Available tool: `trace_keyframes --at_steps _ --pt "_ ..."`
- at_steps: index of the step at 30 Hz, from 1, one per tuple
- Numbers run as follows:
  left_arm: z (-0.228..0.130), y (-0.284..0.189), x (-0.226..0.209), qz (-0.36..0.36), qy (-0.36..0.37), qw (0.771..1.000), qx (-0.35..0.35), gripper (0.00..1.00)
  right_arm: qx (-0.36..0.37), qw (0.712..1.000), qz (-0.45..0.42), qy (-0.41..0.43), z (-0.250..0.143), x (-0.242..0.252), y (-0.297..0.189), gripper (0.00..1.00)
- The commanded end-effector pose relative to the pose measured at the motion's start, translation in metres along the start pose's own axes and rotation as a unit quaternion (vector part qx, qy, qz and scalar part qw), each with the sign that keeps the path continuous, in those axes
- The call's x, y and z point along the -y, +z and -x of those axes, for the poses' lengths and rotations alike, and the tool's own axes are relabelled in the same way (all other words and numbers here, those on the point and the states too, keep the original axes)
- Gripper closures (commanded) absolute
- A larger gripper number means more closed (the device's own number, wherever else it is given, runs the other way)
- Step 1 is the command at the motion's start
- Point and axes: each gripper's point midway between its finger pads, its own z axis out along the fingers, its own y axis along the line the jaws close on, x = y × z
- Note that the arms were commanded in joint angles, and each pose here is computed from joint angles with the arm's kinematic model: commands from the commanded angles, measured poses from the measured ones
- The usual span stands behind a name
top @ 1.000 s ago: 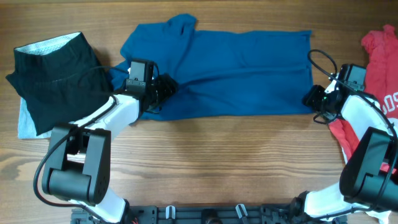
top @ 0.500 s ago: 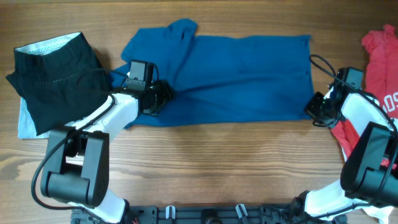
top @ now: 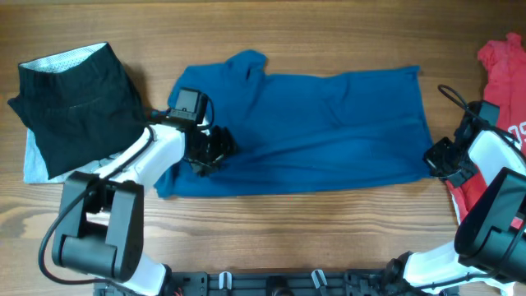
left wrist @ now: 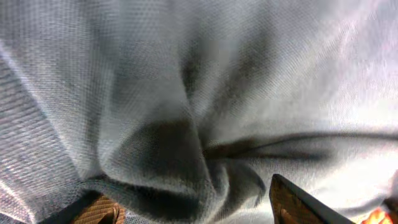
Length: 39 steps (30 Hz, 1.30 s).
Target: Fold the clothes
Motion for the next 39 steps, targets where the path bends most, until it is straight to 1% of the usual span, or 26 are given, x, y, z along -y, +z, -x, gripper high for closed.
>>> trace_keyframes --at_steps 1,7,9,11,14,17,19,25,31,33,35,36,37,39 --pt "-0.009 -0.004 -0.021 0.039 0.024 0.999 0.015 0.22 0.025 0.998 -0.046 0.028 0.008 0.024 -0.001 0.96" --pt "0.012 -0.072 -0.015 0.016 0.028 0.991 0.131 0.13 0.051 0.998 -0.023 0.033 0.018 0.018 -0.014 0.96" --pt "0.015 -0.090 -0.022 0.029 0.025 0.986 0.163 0.11 0.063 0.997 -0.006 0.035 0.023 0.013 -0.023 0.96" --pt "0.014 -0.105 -0.032 0.048 0.017 0.981 0.186 0.07 0.084 0.996 0.022 0.029 0.032 0.005 -0.039 0.96" --pt "0.007 -0.108 -0.041 0.061 0.010 0.982 0.178 0.07 0.099 0.993 0.054 0.030 0.035 -0.003 -0.054 0.96" --pt "-0.005 -0.101 -0.045 0.065 0.006 0.987 0.147 0.11 0.102 0.991 0.087 0.013 0.035 -0.014 -0.062 0.96" --pt "-0.012 -0.093 -0.045 0.056 0.005 0.991 0.124 0.12 0.101 0.991 0.088 0.013 0.034 -0.014 -0.062 0.96" --pt "-0.028 -0.066 -0.071 0.087 -0.011 0.993 0.082 0.12 0.096 0.991 0.095 -0.006 0.030 -0.021 -0.061 0.96" --pt "-0.029 -0.053 -0.086 0.112 -0.016 0.991 0.077 0.13 0.096 0.991 0.095 -0.008 0.030 -0.022 -0.061 0.96" --pt "-0.028 -0.052 -0.087 0.114 -0.016 0.990 0.076 0.16 0.096 0.991 0.094 -0.009 0.030 -0.022 -0.061 0.96" --pt "-0.026 -0.053 -0.091 0.125 -0.016 0.988 0.085 0.34 0.098 0.992 0.085 -0.007 0.030 -0.019 -0.061 0.96" --pt "-0.025 -0.054 -0.092 0.130 -0.016 0.987 0.088 0.40 0.100 0.992 0.073 -0.006 0.031 -0.014 -0.060 0.96" --pt "-0.023 -0.054 -0.094 0.135 -0.016 0.986 0.093 0.44 0.101 0.993 0.066 -0.004 0.031 -0.012 -0.060 0.96" --pt "-0.020 -0.056 -0.098 0.147 -0.016 0.984 0.102 0.48 0.101 0.993 0.062 -0.003 0.031 -0.010 -0.059 0.96"
